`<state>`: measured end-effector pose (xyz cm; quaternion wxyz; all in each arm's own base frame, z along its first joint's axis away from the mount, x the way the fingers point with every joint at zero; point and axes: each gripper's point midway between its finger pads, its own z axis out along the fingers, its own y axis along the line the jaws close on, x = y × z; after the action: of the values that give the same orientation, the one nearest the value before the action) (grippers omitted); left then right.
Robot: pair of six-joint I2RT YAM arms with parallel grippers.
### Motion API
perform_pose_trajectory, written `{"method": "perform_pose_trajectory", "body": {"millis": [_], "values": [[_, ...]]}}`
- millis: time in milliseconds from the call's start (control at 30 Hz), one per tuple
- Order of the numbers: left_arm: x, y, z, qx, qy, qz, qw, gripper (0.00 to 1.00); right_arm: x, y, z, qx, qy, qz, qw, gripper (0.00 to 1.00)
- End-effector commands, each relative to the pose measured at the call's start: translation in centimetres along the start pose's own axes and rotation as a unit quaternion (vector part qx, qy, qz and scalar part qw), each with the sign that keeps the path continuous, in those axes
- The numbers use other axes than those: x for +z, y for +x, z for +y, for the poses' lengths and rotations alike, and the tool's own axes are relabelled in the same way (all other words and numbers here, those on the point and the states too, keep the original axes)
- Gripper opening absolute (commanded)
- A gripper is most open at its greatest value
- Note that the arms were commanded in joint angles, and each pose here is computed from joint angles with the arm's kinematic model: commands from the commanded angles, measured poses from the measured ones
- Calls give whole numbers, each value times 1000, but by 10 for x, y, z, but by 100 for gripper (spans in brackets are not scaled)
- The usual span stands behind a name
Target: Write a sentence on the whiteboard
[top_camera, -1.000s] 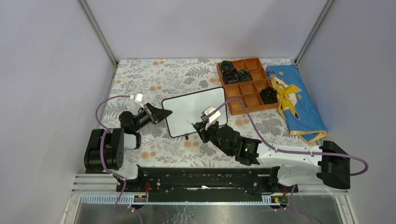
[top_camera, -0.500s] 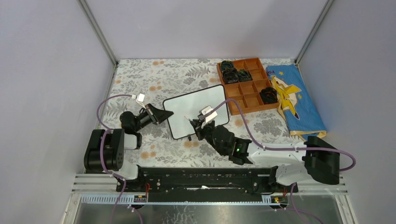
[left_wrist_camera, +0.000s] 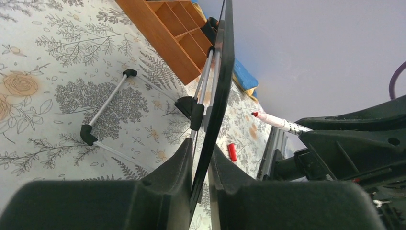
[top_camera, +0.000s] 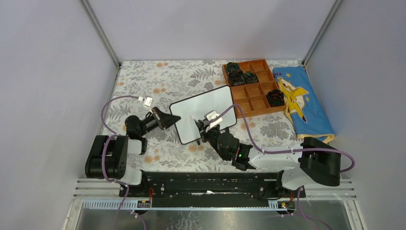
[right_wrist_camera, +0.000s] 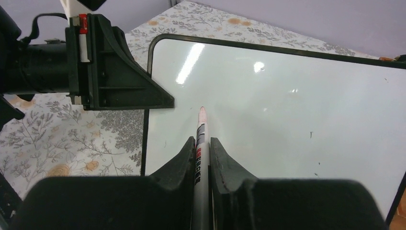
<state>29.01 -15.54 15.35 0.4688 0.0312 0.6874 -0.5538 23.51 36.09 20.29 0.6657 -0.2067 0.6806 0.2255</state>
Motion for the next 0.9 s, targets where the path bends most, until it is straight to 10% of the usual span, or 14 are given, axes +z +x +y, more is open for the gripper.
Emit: {"method": "perform_pose_trajectory", "body": {"millis": [0,233,867], "values": [[-1,1,-2,35,-3,-2,999,25,-7,-21,-12,15,16,-32,999,0],[4,25,-2,165,-58,65,982,30,-24,-14,-22,19,13,-23,999,0],[-3,20,1,150,-87,53,984,46,-28,-21,-21,19,3,-26,999,0]]}}
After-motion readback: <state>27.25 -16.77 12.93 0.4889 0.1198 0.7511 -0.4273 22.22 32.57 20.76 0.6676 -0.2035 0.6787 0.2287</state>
